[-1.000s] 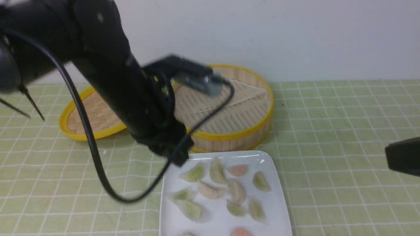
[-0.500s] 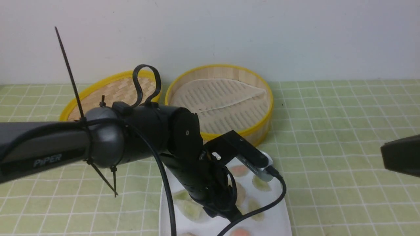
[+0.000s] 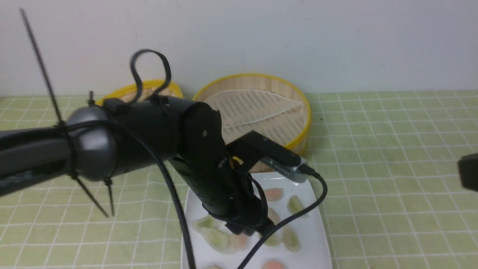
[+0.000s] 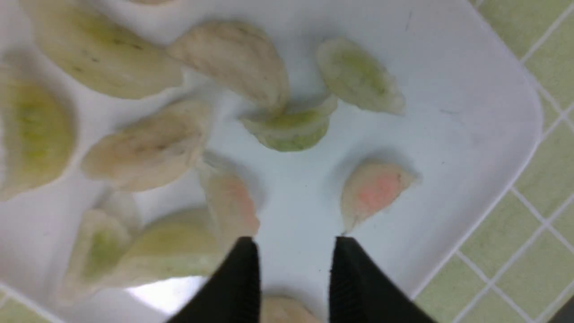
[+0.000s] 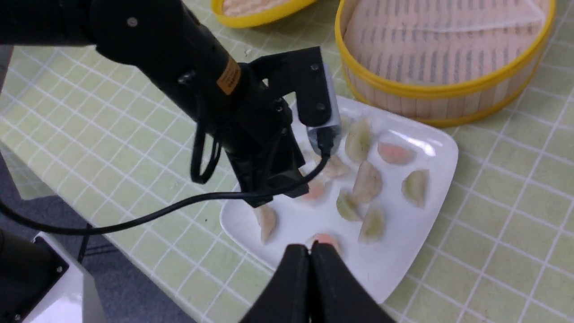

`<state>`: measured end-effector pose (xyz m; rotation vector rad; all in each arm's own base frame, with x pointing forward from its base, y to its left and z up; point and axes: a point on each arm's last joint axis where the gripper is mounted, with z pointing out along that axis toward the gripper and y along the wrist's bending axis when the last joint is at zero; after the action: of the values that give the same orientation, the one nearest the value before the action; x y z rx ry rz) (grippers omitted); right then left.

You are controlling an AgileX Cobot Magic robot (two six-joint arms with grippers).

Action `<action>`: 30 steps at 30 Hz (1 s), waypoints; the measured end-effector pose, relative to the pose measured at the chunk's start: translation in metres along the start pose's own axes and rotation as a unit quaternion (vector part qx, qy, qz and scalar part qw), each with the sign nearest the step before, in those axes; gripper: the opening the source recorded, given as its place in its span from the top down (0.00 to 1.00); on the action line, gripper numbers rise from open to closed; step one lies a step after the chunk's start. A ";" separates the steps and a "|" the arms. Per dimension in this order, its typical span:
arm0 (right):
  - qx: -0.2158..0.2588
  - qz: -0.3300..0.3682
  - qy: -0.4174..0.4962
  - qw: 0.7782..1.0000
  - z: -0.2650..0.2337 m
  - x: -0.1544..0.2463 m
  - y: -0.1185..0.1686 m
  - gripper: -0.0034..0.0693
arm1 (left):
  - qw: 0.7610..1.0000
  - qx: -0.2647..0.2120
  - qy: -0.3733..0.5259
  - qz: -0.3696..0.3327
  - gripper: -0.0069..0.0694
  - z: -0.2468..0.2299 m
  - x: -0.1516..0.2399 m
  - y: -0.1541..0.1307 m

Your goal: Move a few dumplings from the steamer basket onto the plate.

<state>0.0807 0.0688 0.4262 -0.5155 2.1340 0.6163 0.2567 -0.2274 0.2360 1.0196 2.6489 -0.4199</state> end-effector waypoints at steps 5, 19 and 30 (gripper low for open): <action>0.029 0.003 -0.093 0.995 -0.040 0.010 -0.002 0.97 | 0.997 -0.011 -0.079 0.006 0.90 -0.063 0.006 -0.011; 0.121 0.010 -0.451 0.884 -0.119 0.114 -0.037 0.97 | 0.933 -0.019 -0.359 0.008 0.92 -0.177 0.142 -0.032; 0.104 -0.002 -0.481 0.871 -0.119 0.109 -0.034 0.97 | 0.898 -0.008 -0.440 -0.002 0.92 -0.170 0.194 -0.032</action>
<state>-0.0351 -0.0438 0.3923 -0.0403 1.2140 0.4793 0.0717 -0.0714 0.3301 0.5959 1.8249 -0.6656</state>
